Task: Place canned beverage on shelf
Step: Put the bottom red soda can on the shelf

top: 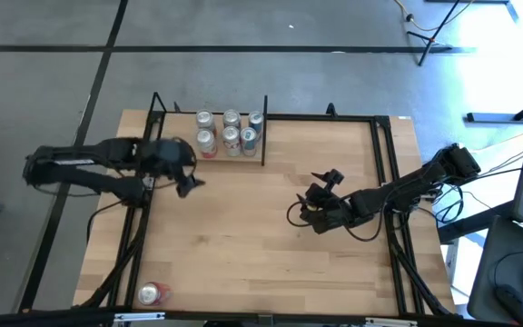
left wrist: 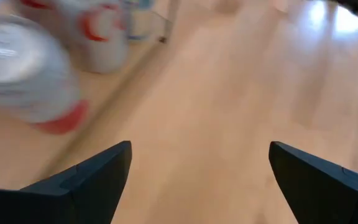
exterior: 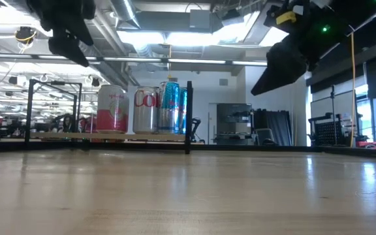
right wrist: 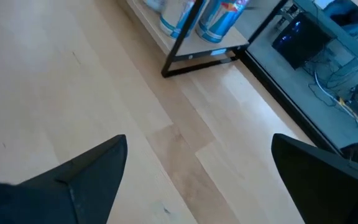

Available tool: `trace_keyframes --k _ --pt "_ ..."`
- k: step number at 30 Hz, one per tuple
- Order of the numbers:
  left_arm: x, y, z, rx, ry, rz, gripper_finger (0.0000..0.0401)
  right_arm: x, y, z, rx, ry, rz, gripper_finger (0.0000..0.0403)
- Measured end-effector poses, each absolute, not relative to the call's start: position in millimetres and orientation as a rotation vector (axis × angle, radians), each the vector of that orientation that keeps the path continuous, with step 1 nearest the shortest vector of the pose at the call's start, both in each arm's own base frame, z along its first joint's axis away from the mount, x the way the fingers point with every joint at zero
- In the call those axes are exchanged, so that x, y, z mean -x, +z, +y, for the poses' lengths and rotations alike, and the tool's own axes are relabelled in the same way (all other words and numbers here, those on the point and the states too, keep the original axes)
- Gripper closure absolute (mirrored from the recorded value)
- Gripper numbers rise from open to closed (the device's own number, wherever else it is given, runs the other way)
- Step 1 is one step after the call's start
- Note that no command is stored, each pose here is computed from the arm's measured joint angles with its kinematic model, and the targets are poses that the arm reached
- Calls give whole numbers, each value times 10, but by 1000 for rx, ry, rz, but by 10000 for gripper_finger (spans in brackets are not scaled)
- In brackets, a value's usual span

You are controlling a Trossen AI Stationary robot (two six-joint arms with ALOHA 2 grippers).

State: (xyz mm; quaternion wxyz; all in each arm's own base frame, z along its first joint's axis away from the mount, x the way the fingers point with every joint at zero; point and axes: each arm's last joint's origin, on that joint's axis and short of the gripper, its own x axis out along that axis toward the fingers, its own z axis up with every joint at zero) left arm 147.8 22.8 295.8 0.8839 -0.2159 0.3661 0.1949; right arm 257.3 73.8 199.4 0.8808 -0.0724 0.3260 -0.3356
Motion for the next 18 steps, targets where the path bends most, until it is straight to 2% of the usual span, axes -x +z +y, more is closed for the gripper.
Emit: trace_keyframes --k 9,18 --pt "-1839 2885 -461 577 260 803 28 -2586 1993 756 162 -646 704 20" --pt "-2124 3045 -1360 646 238 927 28 -2588 2001 975 57 -449 714 20"
